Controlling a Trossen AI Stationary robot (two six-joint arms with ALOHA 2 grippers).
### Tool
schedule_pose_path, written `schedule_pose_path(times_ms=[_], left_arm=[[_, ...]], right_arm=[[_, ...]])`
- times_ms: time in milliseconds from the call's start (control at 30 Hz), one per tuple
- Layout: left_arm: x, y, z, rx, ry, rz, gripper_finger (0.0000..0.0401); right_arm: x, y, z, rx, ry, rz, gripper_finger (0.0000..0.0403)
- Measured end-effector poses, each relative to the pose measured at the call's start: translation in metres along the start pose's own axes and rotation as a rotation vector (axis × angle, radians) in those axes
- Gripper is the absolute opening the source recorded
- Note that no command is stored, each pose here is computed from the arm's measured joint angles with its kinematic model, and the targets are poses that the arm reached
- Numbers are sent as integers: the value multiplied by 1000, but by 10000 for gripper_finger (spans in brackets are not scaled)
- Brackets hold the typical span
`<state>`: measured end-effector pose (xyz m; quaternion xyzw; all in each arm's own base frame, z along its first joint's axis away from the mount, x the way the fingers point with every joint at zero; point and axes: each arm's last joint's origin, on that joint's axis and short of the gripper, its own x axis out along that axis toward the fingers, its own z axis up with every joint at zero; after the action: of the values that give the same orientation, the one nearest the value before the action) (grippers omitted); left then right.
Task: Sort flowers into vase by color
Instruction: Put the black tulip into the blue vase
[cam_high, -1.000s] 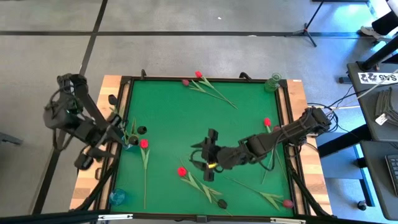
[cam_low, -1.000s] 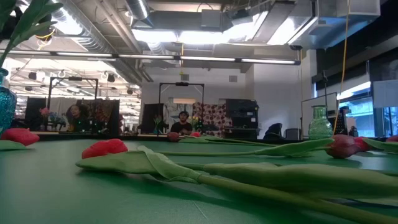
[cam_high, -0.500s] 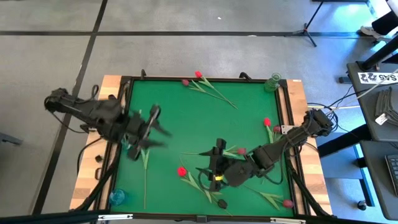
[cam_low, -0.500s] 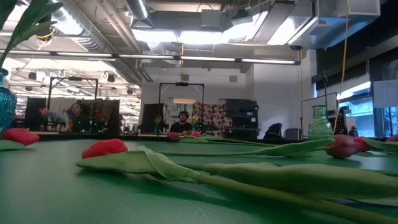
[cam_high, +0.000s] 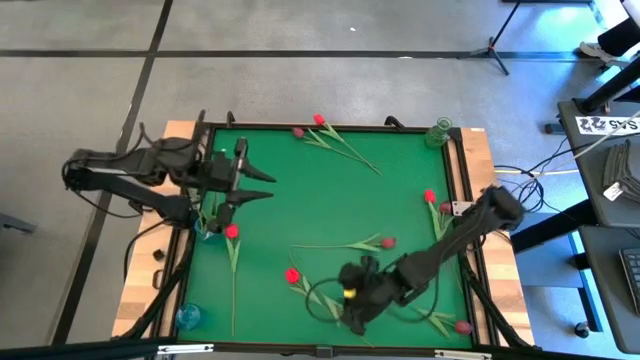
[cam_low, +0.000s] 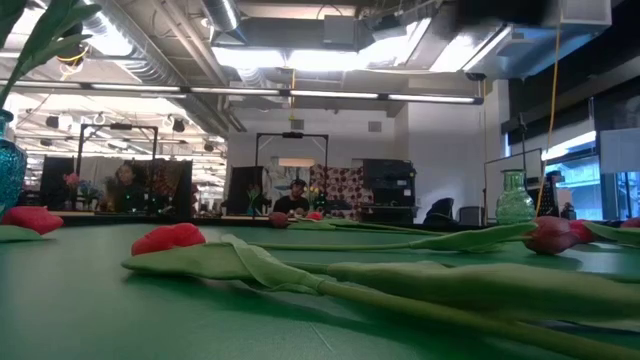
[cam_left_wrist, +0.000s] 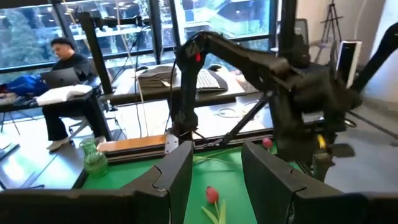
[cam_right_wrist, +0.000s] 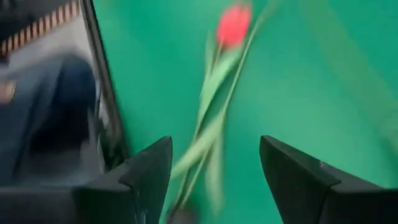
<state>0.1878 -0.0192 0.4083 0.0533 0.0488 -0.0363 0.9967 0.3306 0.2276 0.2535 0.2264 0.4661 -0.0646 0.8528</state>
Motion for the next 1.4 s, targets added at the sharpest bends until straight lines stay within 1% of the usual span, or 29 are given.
schedule_pose_path(times_ms=[33, 133, 233, 333, 467, 533, 667, 733, 833, 900, 933, 1000, 1067, 1167, 1300, 1333, 1400], left_arm=[[-4, -1, 0, 1, 3, -8, 135], [-11, -4, -1, -4, 23, -27, 135], [-15, -7, -1, -14, 29, -43, 135], [-15, -9, -1, -26, 35, -54, 135], [-15, -11, -5, -34, 69, -66, 135], [-15, -13, -8, -50, 102, -78, 135], [-16, -17, -11, -92, 147, -98, 135], [-16, -20, -13, -99, 161, -113, 135], [-19, -24, -14, -106, 179, -143, 135], [-20, -27, -16, -102, 203, -159, 135], [-20, -28, -17, -101, 215, -166, 135], [-20, -30, -17, -103, 220, -174, 135], [-21, -32, -17, -102, 216, -180, 135], [-22, -32, -17, -99, 217, -174, 135], [-22, -33, -17, -97, 217, -171, 135], [-22, -33, -17, -97, 218, -173, 135], [-22, -34, -17, -96, 218, -179, 135]], right_arm=[[10, 3, -9, 29, 72, 13, 241], [35, 9, -39, 116, 275, 1, 241], [44, 13, -56, 176, 347, -25, 241], [48, 15, -59, 216, 341, -24, 241], [53, 15, -57, 233, 283, -45, 241], [54, 14, -58, 207, 261, -64, 241], [62, 16, -57, 134, 184, -53, 241], [69, 16, -58, 128, 168, -62, 241], [87, 9, -65, 96, 192, -122, 239], [97, 9, -68, 94, 198, -114, 230], [100, 11, -69, 90, 199, -100, 223], [107, 9, -72, 94, 200, -127, 202], [107, 7, -72, 93, 184, -151, 172], [107, 5, -71, 90, 160, -175, 116], [107, 2, -65, 78, 155, -181, 26], [107, 1, -64, 67, 156, -180, 14], [106, 0, -58, 56, 159, -190, 15]])
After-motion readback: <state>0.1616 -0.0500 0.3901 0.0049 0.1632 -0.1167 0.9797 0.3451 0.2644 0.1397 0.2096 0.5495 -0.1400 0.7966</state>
